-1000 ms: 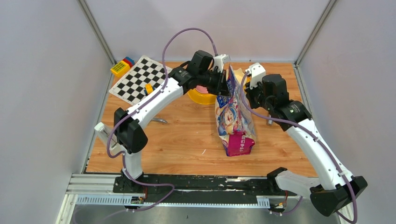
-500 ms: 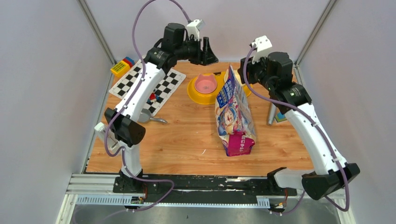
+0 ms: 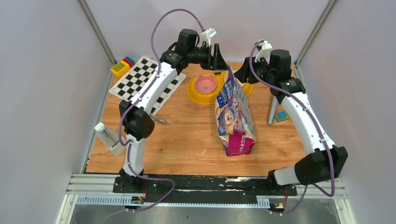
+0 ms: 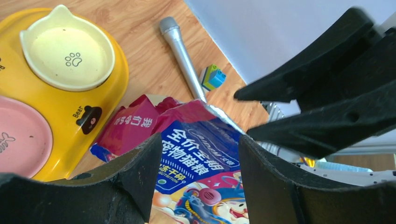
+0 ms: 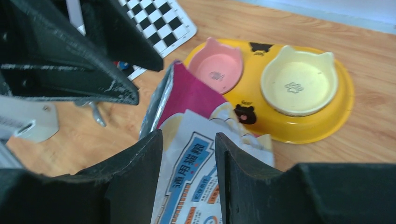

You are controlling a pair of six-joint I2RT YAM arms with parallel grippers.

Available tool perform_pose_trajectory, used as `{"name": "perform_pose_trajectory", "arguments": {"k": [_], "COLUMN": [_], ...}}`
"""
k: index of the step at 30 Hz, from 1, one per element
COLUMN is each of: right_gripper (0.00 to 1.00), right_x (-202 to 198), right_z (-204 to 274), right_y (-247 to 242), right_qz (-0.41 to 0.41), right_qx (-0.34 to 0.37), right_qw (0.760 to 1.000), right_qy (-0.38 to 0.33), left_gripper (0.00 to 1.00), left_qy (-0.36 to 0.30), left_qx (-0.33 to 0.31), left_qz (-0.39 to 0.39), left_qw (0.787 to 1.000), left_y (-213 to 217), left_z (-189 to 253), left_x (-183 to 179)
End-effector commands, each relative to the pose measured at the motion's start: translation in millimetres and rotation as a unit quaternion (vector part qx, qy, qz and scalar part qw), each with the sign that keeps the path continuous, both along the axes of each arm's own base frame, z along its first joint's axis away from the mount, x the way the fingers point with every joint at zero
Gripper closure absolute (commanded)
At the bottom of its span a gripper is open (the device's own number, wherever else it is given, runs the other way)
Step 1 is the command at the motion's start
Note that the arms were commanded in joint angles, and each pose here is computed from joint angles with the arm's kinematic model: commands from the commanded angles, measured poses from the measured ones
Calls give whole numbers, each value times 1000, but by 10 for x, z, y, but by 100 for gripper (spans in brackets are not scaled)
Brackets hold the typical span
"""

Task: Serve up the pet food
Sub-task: Open the pet food bag at the center of the board.

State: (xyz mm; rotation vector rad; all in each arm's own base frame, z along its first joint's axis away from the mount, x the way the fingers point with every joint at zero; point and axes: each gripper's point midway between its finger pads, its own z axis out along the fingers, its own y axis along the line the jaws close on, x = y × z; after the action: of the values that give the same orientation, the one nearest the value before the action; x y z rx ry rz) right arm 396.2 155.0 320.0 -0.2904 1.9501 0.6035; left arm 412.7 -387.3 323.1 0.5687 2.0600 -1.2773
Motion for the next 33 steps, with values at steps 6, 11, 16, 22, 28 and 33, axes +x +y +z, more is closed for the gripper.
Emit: {"name": "perform_pose_trajectory", "arguments": {"k": [6, 11, 16, 22, 28, 33], "right_gripper": [54, 54, 54, 53, 53, 53], "right_x": [-162, -151, -126, -106, -138, -149], "right_z": [33, -15, -32, -43, -47, -32], "right_y": [297, 295, 284, 269, 271, 254], "right_qz": [75, 72, 65, 59, 58, 55], "right_qx": [61, 60, 57, 52, 49, 48], "right_qw": [995, 995, 996, 997, 997, 997], "right_qy": [11, 16, 17, 14, 12, 10], "left_gripper": [31, 34, 34, 41, 61, 74], "left_qy": [-21, -16, -18, -15, -17, -13], "left_qx": [-37, -33, -46, -49, -44, -41], "left_qz": [-8, -3, -12, -26, -23, -22], "left_qw": [999, 999, 999, 998, 999, 999], "left_y": [-23, -32, -82, -193, -218, -208], "left_z": [355, 312, 394, 409, 384, 361], "left_x": [-101, -86, -104, -194, -179, -190]}}
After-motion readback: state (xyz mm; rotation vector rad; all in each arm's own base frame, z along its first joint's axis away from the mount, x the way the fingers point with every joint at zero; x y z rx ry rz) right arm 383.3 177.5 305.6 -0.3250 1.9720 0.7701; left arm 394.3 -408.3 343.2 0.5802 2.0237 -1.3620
